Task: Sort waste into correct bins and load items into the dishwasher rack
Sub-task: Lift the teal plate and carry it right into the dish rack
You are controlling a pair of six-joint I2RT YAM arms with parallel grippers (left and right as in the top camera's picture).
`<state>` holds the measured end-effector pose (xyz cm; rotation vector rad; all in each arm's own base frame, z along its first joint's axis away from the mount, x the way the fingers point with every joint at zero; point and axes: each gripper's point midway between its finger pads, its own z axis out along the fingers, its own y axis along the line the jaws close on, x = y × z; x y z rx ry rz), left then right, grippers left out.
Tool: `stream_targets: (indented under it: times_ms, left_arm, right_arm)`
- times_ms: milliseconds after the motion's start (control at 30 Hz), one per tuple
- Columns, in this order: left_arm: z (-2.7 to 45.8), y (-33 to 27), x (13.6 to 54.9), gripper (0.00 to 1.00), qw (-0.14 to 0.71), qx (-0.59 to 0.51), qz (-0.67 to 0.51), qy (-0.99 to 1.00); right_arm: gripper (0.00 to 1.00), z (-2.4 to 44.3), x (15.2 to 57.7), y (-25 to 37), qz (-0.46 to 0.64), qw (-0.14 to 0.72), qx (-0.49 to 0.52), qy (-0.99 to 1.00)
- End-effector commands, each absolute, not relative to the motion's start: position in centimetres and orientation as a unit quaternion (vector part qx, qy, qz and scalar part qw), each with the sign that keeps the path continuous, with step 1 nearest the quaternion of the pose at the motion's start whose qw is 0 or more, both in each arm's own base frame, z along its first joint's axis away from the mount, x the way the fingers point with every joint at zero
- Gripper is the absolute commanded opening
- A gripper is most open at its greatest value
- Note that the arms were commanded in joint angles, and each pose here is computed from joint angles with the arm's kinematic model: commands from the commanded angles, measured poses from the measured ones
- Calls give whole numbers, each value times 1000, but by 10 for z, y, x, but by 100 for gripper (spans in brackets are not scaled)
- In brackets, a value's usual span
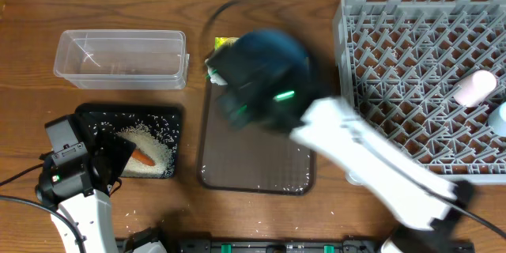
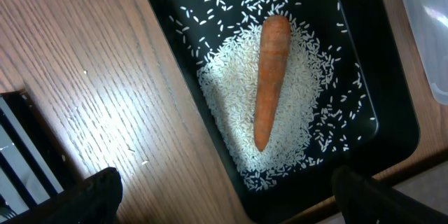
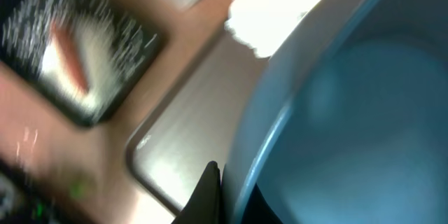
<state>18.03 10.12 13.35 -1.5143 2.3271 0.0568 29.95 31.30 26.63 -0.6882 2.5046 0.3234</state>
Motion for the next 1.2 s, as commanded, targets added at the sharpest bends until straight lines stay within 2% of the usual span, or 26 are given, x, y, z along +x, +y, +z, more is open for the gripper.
stream_targets:
  times_ms: [0, 133, 300, 600, 800, 967, 1167]
  left_arm:
    - [132, 105, 176, 98, 179, -547, 29, 817]
    - [132, 105, 176, 98, 179, -547, 29, 817]
    - [132, 105, 176, 98, 179, -547, 29, 817]
    - [132, 105, 176, 98, 179, -547, 29, 817]
    - [132, 105, 176, 98, 179, -547, 29, 817]
    - [132, 105, 176, 98, 179, -547, 29, 817]
    - [132, 105, 176, 98, 179, -547, 29, 817]
  right_arm:
    - [1, 299, 329, 261, 138, 288, -217, 922]
    - [1, 308, 354, 217, 218, 273, -219, 911]
    - [1, 310, 387, 163, 314, 271, -166, 895]
    - [1, 318, 427, 84, 457, 344, -110, 813]
    - [1, 286, 450, 34, 475, 372, -31, 797]
    - [1, 273, 452, 19, 510, 394, -38, 764]
    - [1, 249, 457, 16, 526, 380, -24, 760]
